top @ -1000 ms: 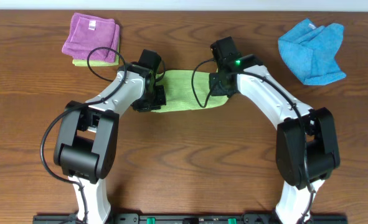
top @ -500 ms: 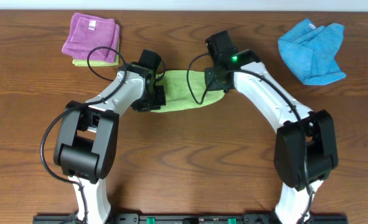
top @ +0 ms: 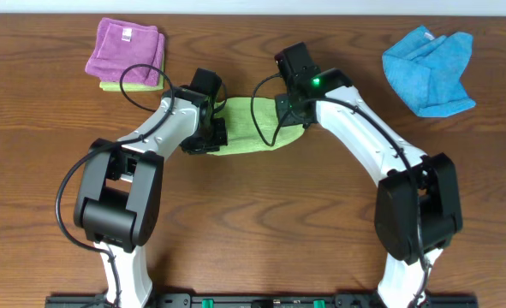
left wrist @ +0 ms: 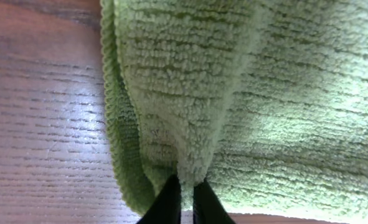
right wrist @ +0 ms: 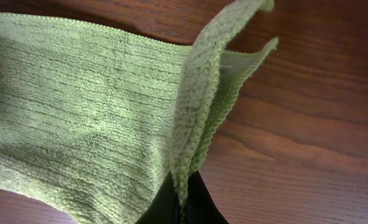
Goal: Fold the cloth
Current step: 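Hold the left end and carry the right end leftward over the strip, then lay the right end onto the left end with the right gripper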
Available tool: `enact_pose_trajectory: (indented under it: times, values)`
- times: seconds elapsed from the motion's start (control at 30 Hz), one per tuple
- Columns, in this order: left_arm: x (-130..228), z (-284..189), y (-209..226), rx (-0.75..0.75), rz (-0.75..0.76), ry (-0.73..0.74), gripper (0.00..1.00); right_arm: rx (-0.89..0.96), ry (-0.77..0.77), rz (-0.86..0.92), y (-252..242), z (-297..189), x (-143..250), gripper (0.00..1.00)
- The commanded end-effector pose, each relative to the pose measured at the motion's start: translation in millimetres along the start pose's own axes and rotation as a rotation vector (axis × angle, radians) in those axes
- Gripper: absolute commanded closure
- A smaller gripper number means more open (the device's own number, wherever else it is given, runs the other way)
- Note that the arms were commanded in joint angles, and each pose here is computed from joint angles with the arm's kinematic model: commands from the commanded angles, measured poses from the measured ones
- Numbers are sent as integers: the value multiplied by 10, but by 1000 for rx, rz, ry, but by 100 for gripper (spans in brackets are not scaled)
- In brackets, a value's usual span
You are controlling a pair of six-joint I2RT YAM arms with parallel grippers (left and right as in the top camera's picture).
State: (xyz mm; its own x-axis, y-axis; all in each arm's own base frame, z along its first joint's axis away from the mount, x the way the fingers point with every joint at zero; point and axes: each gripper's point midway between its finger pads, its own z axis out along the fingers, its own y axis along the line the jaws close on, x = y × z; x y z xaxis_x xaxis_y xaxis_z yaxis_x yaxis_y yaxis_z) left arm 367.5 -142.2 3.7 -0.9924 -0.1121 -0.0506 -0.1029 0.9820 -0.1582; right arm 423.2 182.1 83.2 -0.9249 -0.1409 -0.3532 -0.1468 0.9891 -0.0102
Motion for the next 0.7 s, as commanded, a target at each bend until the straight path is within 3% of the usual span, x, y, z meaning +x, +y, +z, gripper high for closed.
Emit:
enact_pose_trajectory:
  times: [0.0, 0.03, 0.07, 0.1, 0.13, 0.17, 0.27, 0.67]
  values:
    - [25, 42, 88, -31, 10, 14, 91, 4, -49, -17, 27, -168, -112, 98]
    - [17, 29, 91, -30, 11, 10, 87, 4, -49, -17, 27, -168, -112, 99]
    - [6, 19, 90, -29, 18, 5, 73, 4, -49, -17, 26, -168, -112, 99]
    - [-4, 2, 87, -28, 17, 0, 46, 6, -49, -16, 24, -168, -113, 99]
    - [-15, -14, 85, -26, 17, -4, 27, 11, -51, -16, 15, -168, -115, 98]
    - [-24, -32, 83, -25, 16, -8, 19, 16, -52, -16, 6, -168, -118, 99]
    - [-71, -106, 61, -16, 17, -30, 14, 23, -52, -16, -5, -169, -116, 99]
    - [-240, -503, 71, 15, -2, -124, 14, 24, -47, -17, -9, -168, -103, 98]
